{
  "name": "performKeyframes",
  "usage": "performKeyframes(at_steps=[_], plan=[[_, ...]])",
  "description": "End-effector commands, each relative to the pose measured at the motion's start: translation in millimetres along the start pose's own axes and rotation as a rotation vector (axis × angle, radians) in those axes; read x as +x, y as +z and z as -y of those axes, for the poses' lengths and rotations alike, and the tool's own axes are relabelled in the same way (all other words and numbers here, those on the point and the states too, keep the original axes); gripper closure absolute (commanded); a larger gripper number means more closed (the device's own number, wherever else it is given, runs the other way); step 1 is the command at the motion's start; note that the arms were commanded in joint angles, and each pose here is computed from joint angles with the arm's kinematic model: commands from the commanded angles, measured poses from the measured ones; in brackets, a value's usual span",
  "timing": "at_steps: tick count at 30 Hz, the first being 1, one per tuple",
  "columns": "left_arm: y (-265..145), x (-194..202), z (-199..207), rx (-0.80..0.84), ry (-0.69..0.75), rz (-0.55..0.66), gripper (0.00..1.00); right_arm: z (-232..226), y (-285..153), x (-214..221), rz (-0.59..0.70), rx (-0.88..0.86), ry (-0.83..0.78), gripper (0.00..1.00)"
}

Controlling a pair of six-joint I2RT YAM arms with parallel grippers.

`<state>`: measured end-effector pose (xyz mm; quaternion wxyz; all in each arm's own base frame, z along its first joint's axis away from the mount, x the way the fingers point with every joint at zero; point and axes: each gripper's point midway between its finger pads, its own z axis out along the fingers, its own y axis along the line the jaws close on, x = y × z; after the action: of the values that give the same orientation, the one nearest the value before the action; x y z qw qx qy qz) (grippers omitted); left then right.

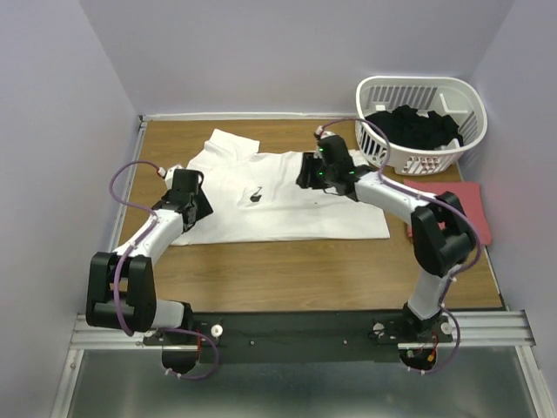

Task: Fold and stack the t-shirts
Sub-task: Fold the tshirt

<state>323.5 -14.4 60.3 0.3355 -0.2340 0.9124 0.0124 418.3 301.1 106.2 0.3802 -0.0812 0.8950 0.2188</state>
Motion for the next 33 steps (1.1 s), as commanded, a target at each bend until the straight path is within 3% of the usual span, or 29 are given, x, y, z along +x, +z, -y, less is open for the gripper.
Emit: performKeyframes(at_steps=[1, 8, 15, 24, 28, 33], plan=[[-4.9, -19.4, -2.6, -0.022, -0.083, 0.046, 0.32, 78.4, -34.3, 38.9, -0.087, 0.145, 0.094, 0.45], [20.5, 10.1, -36.4, -0.062, -0.176, -0.074, 0.32, 128.8, -81.3, 75.0, -0.122, 0.254, 0.181, 0.37], [21.7, 50.6, -68.9, -0.117, -0.244, -0.166, 0.33, 153.0, -101.6, 134.6, -0.271, 0.364, 0.241, 0.26], [2.6, 50.1, -80.2, -0.171, -0.35, -0.16, 0.36, 160.5, -148.2, 199.4, -0.463, 0.481, 0.342, 0.21], [-18.2, 26.1, -74.1, -0.129, -0.382, -0.08, 0.36, 155.2, -157.8, 175.7, -0.409, 0.458, 0.3, 0.2], [-54.2, -37.6, -68.9, -0.079, -0.327, 0.126, 0.3, 91.6, -145.7, 107.8, -0.304, 0.215, 0.163, 0.2]])
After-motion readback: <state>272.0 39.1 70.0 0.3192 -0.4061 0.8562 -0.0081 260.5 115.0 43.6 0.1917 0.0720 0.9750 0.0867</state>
